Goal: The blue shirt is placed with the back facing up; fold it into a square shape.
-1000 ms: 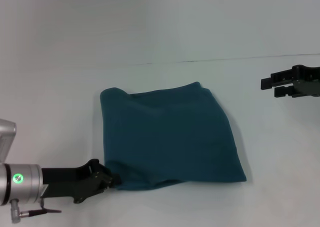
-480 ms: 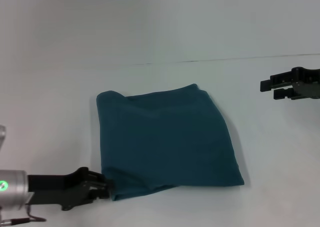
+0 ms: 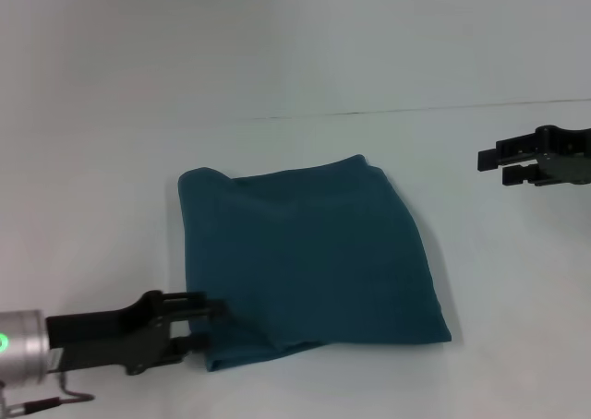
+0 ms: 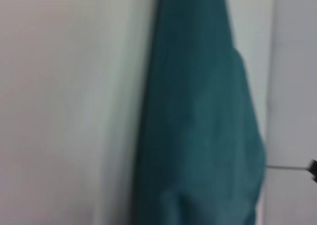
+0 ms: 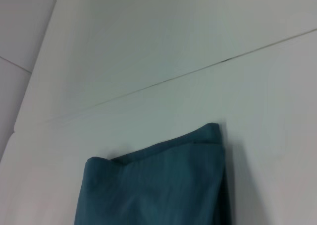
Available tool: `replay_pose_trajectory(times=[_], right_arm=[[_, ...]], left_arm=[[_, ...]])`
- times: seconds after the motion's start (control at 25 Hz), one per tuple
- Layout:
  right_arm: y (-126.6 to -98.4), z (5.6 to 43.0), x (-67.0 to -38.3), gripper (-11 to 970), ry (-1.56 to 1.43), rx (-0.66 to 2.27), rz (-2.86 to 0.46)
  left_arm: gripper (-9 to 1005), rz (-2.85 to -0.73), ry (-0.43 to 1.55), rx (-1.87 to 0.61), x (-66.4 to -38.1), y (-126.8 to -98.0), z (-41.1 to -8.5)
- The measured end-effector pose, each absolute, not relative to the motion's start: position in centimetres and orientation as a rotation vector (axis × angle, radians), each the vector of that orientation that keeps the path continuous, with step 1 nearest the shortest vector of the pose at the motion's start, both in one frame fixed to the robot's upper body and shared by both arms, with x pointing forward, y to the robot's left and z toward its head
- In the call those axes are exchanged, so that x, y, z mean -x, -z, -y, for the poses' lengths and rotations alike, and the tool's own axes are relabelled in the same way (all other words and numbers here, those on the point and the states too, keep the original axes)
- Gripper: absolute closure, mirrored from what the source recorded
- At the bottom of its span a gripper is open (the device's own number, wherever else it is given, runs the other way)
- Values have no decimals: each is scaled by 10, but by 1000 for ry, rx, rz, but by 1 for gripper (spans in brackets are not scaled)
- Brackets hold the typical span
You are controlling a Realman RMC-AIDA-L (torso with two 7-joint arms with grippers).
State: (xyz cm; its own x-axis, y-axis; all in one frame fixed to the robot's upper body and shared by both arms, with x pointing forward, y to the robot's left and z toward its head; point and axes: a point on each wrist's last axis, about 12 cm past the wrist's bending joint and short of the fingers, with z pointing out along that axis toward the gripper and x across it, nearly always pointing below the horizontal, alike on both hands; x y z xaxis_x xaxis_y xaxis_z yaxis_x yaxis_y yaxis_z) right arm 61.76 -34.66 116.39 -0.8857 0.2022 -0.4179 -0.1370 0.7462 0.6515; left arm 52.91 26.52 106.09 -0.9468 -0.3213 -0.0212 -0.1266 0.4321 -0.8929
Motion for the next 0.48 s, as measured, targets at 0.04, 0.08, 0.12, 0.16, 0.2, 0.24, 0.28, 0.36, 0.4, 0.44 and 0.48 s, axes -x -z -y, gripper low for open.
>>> replay_pose_trajectory(times=[0.04,0.08,0.12,0.16,0.2,0.24,0.28,0.36,0.4,0.44,0.48], right_arm=[[-1164,346,-617,365,-976,-50,-2475],[-1163,346,-617,365,-978,-51,-2476],[-1163,346,-617,365,-981,-52,-2477],[-1162,346,-617,365,-982,-53,-2478],[-1162,346,-617,365,-983,-55,-2478],[-1162,346,-617,365,-983,-57,-2478],[-1161,346,-617,365,-982,-59,-2477],[-1161,346,-618,365,-979,-62,-2475],[-1161,346,-618,366,-978,-64,-2474],[-1161,347,-618,366,-977,-66,-2474],[-1161,347,-618,366,-976,-66,-2474]], left_arm=[[450,-2486,1547,380,-530,-1062,-260],[441,-2483,1555,372,-530,-1062,-257],[431,-2482,1562,366,-531,-1062,-255],[422,-2483,1567,363,-531,-1061,-253],[412,-2487,1563,366,-531,-1060,-251],[403,-2498,1554,369,-531,-1057,-250],[393,-2513,1539,375,-531,-1054,-250],[392,-2536,1500,392,-531,-1049,-251],[392,-2544,1476,407,-531,-1047,-254],[392,-2543,1469,414,-531,-1046,-256],[392,-2541,1466,418,-531,-1046,-258]])
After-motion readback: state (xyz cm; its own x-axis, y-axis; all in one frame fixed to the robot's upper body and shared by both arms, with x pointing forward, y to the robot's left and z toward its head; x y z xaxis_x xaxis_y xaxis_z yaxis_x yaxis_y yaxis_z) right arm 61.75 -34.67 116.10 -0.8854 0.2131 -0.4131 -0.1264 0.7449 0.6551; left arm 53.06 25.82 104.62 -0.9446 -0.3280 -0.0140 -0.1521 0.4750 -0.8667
